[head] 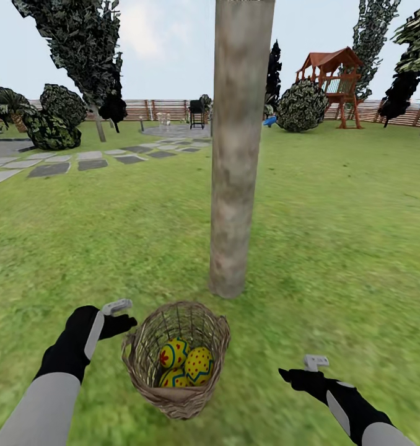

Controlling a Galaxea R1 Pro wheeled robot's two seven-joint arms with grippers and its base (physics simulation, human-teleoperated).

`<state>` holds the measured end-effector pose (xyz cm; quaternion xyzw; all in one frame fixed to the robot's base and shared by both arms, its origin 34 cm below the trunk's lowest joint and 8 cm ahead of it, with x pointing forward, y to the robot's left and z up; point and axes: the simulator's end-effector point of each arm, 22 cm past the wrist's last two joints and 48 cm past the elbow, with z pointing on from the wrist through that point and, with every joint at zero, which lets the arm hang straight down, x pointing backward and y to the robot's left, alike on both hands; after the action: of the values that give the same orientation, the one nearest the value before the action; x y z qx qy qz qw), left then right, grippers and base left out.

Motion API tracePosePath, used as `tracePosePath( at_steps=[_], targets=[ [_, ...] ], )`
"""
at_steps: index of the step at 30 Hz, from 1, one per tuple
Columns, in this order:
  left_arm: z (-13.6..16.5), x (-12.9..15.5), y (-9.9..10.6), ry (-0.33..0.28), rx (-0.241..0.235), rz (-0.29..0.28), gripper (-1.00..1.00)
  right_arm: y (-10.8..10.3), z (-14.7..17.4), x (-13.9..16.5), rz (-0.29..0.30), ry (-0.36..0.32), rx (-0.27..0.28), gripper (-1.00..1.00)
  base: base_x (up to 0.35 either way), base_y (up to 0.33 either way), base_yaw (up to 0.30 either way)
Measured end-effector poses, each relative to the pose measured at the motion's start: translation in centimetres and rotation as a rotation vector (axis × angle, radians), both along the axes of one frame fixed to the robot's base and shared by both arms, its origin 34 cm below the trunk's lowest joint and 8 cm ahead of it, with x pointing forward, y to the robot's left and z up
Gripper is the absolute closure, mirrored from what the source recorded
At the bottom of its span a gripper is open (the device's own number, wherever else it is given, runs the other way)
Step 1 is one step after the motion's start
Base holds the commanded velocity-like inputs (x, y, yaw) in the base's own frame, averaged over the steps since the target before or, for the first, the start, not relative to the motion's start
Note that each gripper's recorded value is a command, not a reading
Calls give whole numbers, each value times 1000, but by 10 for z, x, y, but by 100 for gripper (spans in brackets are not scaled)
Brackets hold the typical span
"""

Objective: Take the three Easter eggs out of the wicker basket on the lawn in the garden, then place them on the lawn next to a single tree (choose any tree) so that all three eggs are next to the same tree and none are left in the basket.

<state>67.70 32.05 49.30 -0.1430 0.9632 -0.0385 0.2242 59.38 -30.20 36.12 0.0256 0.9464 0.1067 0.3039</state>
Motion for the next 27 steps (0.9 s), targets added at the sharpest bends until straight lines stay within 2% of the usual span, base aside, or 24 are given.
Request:
tracePosePath(
  at_steps=[5,10,12,17,22,27],
  targets=[
    [18,4,0,-9,1,-1,-100,-2,13,5,0,-1,0,-100,0,0,0],
    [39,11,7,-35,13,6,-100,-1,18,-5,-10,104,17,-100,0,0,0],
    [44,12,10,-36,17,8,-100,-2,34,6,-11,113,21,-100,0,0,0],
    [56,9,10,-12,13,5,-100,-3,100,53,-11,80,27,-100,0,0,0],
    [72,13,12,-22,17,5,-100,0,150,70,-5,91,26,-100,0,0,0],
    [83,14,12,-21,20,3,-100,0,160,54,-18,210,25,-100,0,0,0]
  ],
)
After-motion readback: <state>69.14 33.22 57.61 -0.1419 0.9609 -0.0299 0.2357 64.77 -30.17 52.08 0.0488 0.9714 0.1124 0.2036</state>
